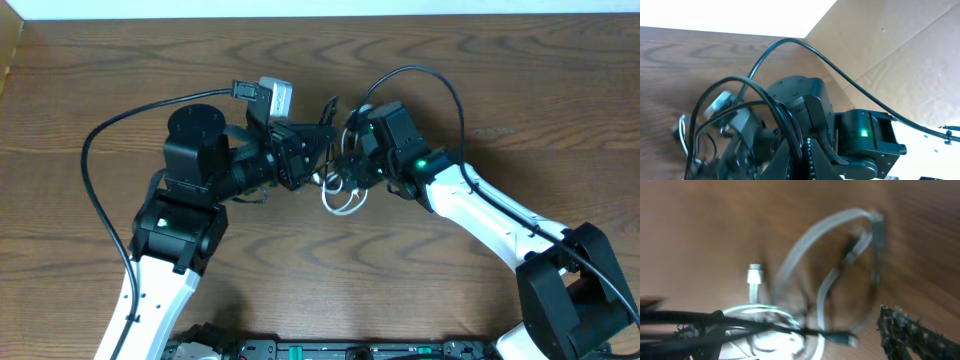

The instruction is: Untangle cables

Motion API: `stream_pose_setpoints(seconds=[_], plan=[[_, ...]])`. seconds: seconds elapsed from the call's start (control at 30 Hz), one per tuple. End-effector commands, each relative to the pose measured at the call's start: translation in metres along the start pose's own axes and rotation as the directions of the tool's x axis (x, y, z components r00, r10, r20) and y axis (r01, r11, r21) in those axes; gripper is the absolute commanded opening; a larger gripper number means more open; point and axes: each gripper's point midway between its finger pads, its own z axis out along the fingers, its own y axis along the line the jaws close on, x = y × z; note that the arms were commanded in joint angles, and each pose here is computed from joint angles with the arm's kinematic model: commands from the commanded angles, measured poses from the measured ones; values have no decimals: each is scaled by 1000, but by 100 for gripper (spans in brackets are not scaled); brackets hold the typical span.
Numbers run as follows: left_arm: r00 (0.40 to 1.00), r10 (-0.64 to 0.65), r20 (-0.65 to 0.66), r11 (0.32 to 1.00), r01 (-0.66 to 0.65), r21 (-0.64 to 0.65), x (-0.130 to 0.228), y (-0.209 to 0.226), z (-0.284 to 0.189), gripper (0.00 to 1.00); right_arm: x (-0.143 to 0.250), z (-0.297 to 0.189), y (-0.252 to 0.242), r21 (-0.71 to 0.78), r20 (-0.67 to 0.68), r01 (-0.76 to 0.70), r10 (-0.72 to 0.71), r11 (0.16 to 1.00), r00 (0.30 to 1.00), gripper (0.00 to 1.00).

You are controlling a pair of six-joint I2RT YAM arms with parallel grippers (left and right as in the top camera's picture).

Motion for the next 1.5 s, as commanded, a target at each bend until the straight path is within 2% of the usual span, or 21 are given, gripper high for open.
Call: stream_pose_setpoints(seconds=[0.0, 0.03, 0.13, 0.23, 0.33, 0.4, 0.47, 0.5, 0.53, 0.57, 0.6, 0.63, 0.7, 0.8, 0.97, 1.13, 1.33, 1.4, 1.47], plan=[[1000, 11, 7, 999, -11, 43, -2, -13, -5, 7, -1, -23, -73, 393, 162, -339, 299, 855, 941, 92], [1000, 11, 7, 999, -11, 43, -2, -13, -5, 7, 15, -37, -102, 513, 224, -455, 399, 728, 889, 91], [1000, 12, 7, 999, -12, 43, -2, -13, -5, 7, 43, -58, -136, 624, 284, -553, 498, 553, 819, 90], [1000, 13, 7, 999, -13, 42, -2, -13, -5, 7, 61, -69, -159, 662, 299, -594, 565, 458, 769, 90], [1000, 16, 9, 999, -16, 40, -3, -12, -5, 7, 75, -72, -174, 665, 274, -617, 630, 421, 726, 90], [1000, 18, 9, 999, -18, 40, -3, -12, -5, 7, 77, -68, -176, 642, 243, -627, 659, 441, 712, 97], [1000, 18, 10, 999, -19, 37, -3, -12, -5, 8, 63, -47, -155, 519, 77, -557, 613, 649, 786, 99], [1000, 18, 9, 999, -19, 37, -3, -11, -5, 8, 50, -33, -133, 372, -26, -478, 524, 796, 852, 99], [1000, 18, 8, 999, -18, 36, -3, -11, -4, 7, 40, -25, -109, 220, -92, -394, 421, 893, 903, 99], [1000, 17, 8, 999, -18, 36, -3, -11, -4, 8, 32, -21, -84, 60, -125, -307, 312, 950, 942, 99], [1000, 17, 8, 999, -17, 36, -3, -11, -4, 7, 26, -22, -55, -111, -138, -212, 196, 971, 971, 99], [1000, 17, 8, 999, -17, 36, -3, -11, -4, 7, 23, -26, -28, -268, -125, -113, 81, 957, 989, 99], [1000, 17, 7, 999, -17, 36, -2, -11, -4, 8, 24, -36, 6, -451, -73, 35, -76, 892, 994, 99], [1000, 16, 7, 999, -17, 36, -2, -11, -4, 7, 29, -42, 30, -541, -16, 157, -197, 826, 980, 99], [1000, 12, 2, 999, -12, 33, -1, -10, -4, 8, 35, -48, 55, -608, 74, 306, -331, 733, 941, 99], [1000, 11, 2, 999, -11, 33, -1, -10, -4, 7, 41, -59, 71, -668, 145, 379, -388, 640, 910, 98], [1000, 11, 2, 999, -11, 33, -1, -10, -4, 7, 51, -65, 78, -712, 102, 328, -371, 621, 923, 96], [1000, 11, 2, 999, -11, 33, -1, -10, -4, 7, 54, -69, 84, -733, 95, 314, -366, 603, 926, 92], [1000, 11, 2, 999, -11, 33, -1, -10, -4, 7, 59, -70, 89, -745, 77, 301, -371, 596, 926, 82]])
